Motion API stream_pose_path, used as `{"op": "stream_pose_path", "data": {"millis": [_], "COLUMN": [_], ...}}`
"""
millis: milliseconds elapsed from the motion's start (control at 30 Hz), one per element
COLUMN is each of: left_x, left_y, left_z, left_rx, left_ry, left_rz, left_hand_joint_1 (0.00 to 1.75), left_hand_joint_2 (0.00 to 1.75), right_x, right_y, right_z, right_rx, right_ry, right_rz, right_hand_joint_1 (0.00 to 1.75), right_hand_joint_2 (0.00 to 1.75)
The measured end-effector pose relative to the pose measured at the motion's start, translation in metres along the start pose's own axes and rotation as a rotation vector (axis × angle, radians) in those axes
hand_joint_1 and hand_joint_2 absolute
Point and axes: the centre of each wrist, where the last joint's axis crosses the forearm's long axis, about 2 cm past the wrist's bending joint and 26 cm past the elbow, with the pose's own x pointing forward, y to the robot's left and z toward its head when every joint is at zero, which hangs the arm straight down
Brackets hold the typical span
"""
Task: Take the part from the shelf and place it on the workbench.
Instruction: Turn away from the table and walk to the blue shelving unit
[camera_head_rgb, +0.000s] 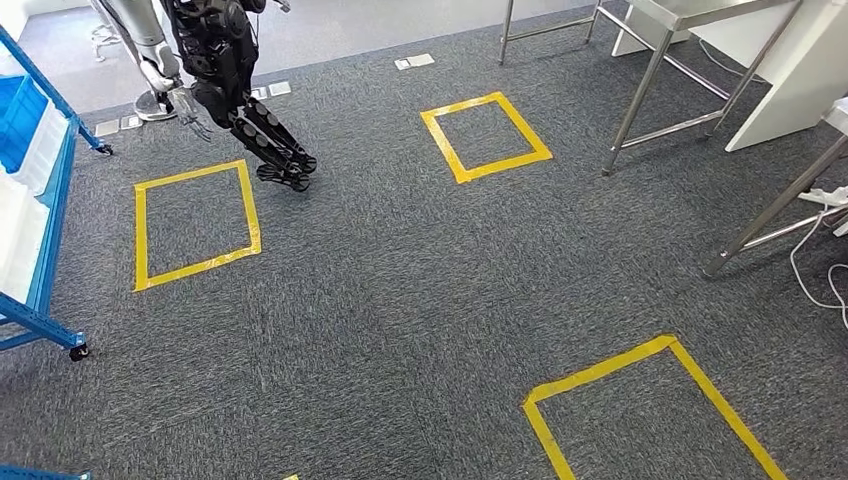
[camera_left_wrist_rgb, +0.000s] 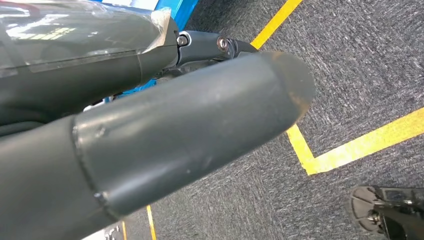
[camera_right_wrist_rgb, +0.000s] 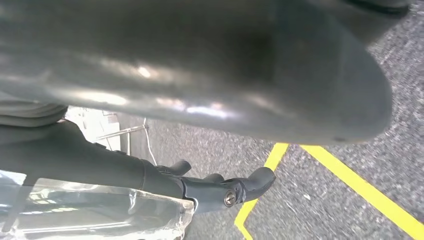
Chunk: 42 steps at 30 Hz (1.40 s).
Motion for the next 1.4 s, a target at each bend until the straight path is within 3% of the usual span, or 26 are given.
{"op": "stream_pose_path", "data": {"millis": [1400], "left_x": [0.0045], "left_y": [0.0053], "left_z": [-0.0015], "left_rx": [0.015], "left_ry": [-0.019], "left_rz": [-0.005], "left_hand_joint_1": [0.00], "left_hand_joint_2": [0.00], "right_x": [0.0036], "right_y": [0.0019], "right_z": [0.0031], "right_rx": [-0.011], "right_ry": [0.015], "right_rz": [-0.047], "right_hand_joint_1": [0.00], "right_hand_joint_2": [0.00]}}
